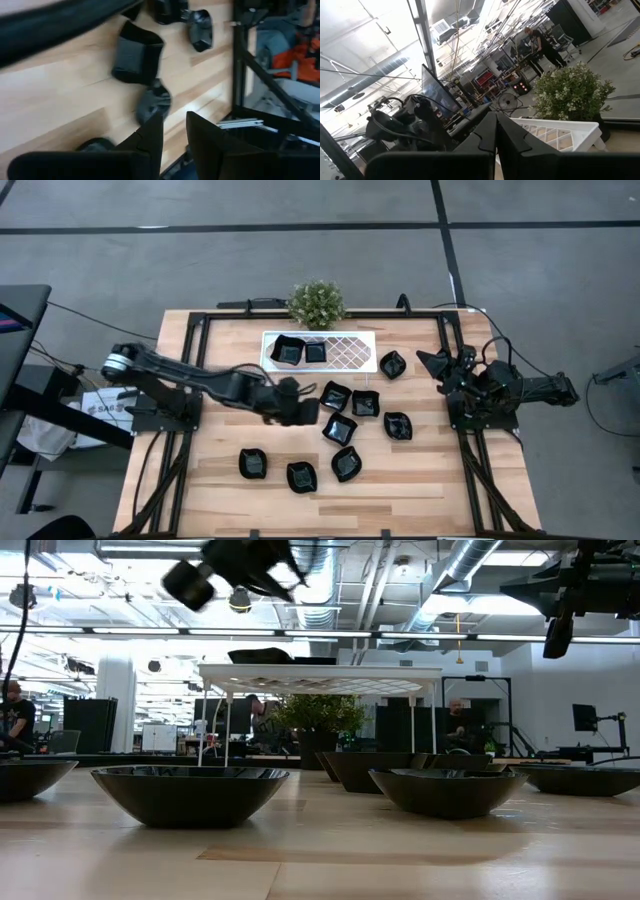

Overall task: Pick & Place Mini shaped plates
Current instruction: Stack the bottom distorted square plate on top of the stacked distorted square plate on the shelf

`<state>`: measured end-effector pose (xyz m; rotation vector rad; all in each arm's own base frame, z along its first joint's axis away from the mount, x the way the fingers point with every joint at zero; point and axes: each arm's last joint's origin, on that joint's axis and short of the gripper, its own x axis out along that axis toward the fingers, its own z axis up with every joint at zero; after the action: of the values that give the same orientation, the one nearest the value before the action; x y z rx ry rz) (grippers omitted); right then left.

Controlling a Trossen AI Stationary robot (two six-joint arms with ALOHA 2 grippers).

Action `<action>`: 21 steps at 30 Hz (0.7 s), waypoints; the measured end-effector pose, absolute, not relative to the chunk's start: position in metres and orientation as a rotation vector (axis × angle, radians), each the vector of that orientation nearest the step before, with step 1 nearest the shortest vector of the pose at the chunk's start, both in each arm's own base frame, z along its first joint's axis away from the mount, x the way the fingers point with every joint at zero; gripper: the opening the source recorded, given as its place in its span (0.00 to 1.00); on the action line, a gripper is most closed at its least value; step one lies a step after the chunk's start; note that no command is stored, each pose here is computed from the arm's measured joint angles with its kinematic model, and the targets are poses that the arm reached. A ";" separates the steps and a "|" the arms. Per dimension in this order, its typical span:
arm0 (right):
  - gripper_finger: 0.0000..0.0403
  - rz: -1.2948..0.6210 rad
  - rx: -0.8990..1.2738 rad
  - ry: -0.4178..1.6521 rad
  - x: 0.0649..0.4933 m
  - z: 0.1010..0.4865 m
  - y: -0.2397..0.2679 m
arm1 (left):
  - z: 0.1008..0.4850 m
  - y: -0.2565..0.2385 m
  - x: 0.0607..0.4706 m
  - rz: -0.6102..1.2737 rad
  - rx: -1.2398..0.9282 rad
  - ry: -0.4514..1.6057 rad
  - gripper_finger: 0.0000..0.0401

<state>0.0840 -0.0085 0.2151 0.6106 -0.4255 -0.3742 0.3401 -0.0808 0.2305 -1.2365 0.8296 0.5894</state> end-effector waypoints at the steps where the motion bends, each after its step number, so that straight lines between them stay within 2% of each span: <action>1: 0.00 -0.374 0.611 -0.426 0.084 0.215 -0.009 | 0.226 -0.081 0.346 0.572 -1.249 0.824 0.21; 7: 0.00 -0.374 0.610 -0.425 0.084 0.215 -0.009 | 0.191 -0.085 0.373 0.501 -1.275 0.831 0.21; 21: 0.00 -0.374 0.610 -0.425 0.084 0.215 -0.009 | 0.133 -0.083 0.384 0.679 -1.236 0.859 0.21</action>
<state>0.0840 -0.0085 0.2151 0.6101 -0.4250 -0.3740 0.3842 -0.0831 0.1334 -1.2361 0.8589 0.6794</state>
